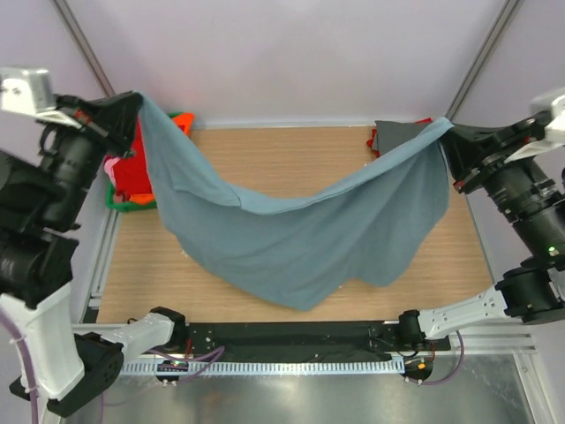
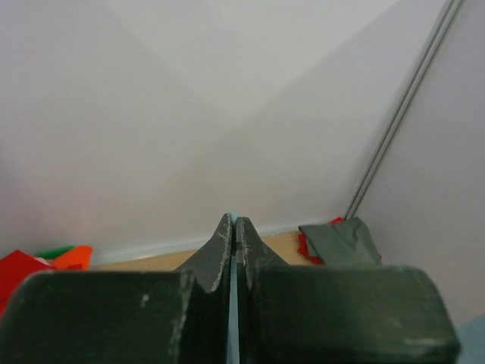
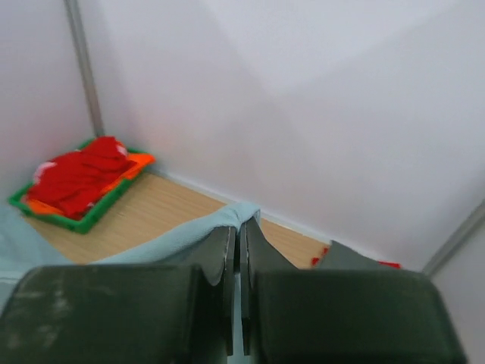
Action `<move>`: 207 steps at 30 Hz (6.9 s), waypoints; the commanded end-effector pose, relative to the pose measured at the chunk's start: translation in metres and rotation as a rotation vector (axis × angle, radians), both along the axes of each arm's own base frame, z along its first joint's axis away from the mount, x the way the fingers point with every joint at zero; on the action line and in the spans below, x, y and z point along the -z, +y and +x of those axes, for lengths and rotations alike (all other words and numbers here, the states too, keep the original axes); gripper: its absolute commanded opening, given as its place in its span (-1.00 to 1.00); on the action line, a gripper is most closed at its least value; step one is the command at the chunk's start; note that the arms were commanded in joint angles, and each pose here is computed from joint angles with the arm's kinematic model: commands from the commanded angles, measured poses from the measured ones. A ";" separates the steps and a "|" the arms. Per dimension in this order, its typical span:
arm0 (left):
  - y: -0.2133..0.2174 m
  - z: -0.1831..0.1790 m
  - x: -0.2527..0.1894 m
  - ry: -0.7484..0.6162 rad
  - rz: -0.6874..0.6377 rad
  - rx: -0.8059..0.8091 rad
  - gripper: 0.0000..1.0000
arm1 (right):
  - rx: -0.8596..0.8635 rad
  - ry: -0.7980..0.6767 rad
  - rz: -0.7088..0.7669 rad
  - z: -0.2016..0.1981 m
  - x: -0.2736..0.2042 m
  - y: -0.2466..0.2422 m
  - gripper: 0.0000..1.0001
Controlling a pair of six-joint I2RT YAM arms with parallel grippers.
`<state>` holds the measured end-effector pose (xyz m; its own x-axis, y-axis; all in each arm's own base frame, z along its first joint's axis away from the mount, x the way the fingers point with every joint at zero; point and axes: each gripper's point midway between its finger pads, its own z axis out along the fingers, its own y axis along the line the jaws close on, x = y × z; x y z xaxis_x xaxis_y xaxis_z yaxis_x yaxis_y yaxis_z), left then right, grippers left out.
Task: Fold and stack the t-shirts
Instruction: Flatten the tshirt out
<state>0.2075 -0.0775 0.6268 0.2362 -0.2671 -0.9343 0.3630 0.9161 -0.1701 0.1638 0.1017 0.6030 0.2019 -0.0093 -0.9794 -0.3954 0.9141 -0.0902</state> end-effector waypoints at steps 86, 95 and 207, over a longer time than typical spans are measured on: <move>-0.064 0.330 0.375 1.026 0.089 -0.112 0.99 | 0.746 0.809 0.032 0.371 0.333 -0.083 0.82; -0.092 0.226 0.375 1.065 0.129 -0.095 0.99 | 0.642 0.798 0.064 0.272 0.310 -0.052 0.92; -0.003 -0.004 0.398 0.875 -0.114 -0.100 0.90 | 0.065 0.672 -0.130 0.410 0.542 0.322 -0.09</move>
<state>0.1995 -0.0775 0.2200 -0.5534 -0.3828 -0.7398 -0.0502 0.9019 -0.4291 0.5722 0.4259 0.0381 -0.4853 -0.1191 -0.8662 -0.3551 0.9322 0.0707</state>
